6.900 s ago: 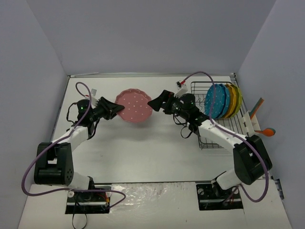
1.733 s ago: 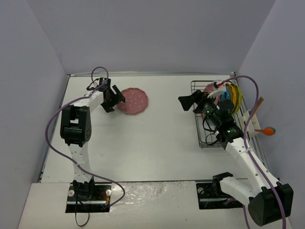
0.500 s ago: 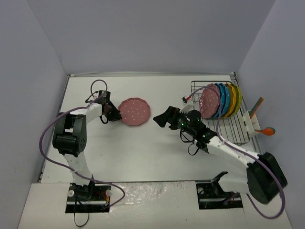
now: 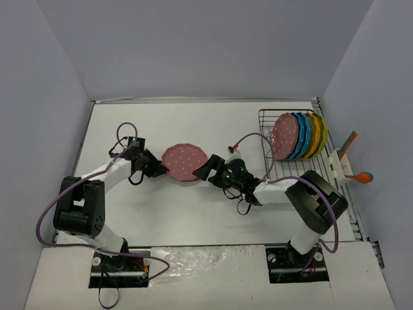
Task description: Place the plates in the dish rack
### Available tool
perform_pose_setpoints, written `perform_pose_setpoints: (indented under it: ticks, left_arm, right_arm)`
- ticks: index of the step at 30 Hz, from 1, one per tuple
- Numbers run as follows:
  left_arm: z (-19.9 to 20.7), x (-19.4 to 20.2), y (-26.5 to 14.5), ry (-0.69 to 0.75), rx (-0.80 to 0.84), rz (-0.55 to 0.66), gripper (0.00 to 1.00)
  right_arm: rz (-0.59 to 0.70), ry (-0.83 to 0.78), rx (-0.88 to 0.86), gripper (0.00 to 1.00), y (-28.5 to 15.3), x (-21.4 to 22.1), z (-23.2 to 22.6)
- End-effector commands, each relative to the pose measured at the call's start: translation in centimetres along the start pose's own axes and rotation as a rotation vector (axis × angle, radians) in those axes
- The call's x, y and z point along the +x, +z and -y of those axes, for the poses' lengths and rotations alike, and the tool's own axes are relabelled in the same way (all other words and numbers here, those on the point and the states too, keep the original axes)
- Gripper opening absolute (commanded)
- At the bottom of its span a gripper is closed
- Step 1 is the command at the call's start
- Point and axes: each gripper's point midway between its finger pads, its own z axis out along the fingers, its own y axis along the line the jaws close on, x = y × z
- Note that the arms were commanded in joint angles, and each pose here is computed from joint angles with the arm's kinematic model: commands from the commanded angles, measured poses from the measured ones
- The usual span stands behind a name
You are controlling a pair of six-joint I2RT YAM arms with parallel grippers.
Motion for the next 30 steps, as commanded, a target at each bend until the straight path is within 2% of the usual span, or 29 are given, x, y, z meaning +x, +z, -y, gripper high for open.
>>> perform_pose_setpoints:
  ticks: [1, 22, 26, 30]
  left_arm:
    - [7.7, -1.4, -4.4, 0.016, 0.286, 0.068, 0.00]
    - [7.7, 0.1, -5.7, 0.007, 0.361, 0.044, 0.00]
    - [6.9, 0.7, -5.6, 0.013, 0.352, 0.031, 0.00]
    - [6.1, 1.1, -5.4, 0.017, 0.339, 0.022, 0.00]
  right_arm:
    - [0.097, 0.051, -0.128, 1.00, 0.9, -2.2, -3.2]
    - [0.078, 0.238, -0.148, 0.97, 5.5, -1.0, -0.9]
    - [0.094, 0.269, -0.152, 0.91, 5.9, -1.4, -0.5]
    - [0.113, 0.267, -0.156, 0.75, 6.0, -1.9, -0.4]
